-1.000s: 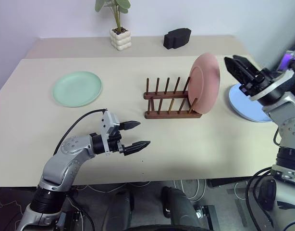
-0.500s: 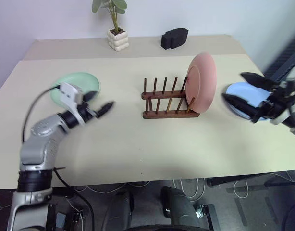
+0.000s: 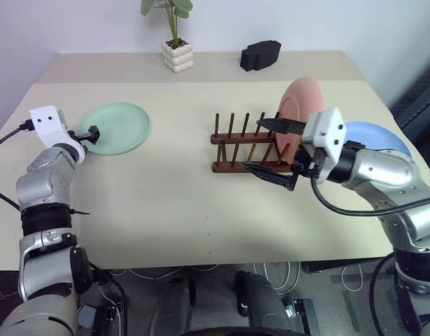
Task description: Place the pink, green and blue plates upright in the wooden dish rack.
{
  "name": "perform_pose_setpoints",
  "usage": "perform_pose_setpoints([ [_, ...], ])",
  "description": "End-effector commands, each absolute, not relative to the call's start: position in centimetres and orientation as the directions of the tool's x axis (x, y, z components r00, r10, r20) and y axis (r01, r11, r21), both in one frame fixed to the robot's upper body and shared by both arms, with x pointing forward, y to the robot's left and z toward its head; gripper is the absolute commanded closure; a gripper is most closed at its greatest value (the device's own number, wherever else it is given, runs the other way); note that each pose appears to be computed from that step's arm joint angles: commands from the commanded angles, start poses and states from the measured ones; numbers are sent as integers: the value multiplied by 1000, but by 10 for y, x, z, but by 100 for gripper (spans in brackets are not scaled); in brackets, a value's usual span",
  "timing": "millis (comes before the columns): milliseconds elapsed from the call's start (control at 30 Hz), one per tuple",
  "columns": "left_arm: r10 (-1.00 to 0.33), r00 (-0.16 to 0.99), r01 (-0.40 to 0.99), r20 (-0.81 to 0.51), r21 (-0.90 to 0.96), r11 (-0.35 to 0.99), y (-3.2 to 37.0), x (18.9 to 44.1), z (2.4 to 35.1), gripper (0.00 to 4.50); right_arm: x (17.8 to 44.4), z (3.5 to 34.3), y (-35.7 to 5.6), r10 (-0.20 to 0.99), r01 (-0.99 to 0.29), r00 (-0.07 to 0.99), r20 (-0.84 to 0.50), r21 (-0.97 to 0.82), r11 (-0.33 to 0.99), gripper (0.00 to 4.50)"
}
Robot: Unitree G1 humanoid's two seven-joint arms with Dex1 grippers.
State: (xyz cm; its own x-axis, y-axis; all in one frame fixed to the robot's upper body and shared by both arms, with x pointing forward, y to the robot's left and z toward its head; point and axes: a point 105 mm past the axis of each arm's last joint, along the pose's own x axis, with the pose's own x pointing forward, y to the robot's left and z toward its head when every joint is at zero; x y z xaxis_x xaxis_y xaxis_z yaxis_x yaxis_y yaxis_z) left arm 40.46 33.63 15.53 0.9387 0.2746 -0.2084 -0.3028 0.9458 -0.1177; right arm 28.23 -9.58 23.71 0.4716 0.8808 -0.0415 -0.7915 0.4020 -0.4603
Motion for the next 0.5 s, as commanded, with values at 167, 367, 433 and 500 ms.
perform_pose_setpoints([
  [167,327,893,-379,-308,-124,917,336,417,144,0,284,231,-80,891,-778,453,-46,-508,369,5],
  [367,330,887,-405,-323,-199,893,336,420,140,54,283,219,-80,883,-781,466,-57,-495,380,0],
  [433,340,888,-411,-310,-204,889,337,421,141,134,282,218,-80,880,-780,471,-54,-491,387,0],
  [500,351,885,-423,-305,-215,880,337,421,142,239,283,216,-80,878,-779,476,-54,-489,392,0],
])
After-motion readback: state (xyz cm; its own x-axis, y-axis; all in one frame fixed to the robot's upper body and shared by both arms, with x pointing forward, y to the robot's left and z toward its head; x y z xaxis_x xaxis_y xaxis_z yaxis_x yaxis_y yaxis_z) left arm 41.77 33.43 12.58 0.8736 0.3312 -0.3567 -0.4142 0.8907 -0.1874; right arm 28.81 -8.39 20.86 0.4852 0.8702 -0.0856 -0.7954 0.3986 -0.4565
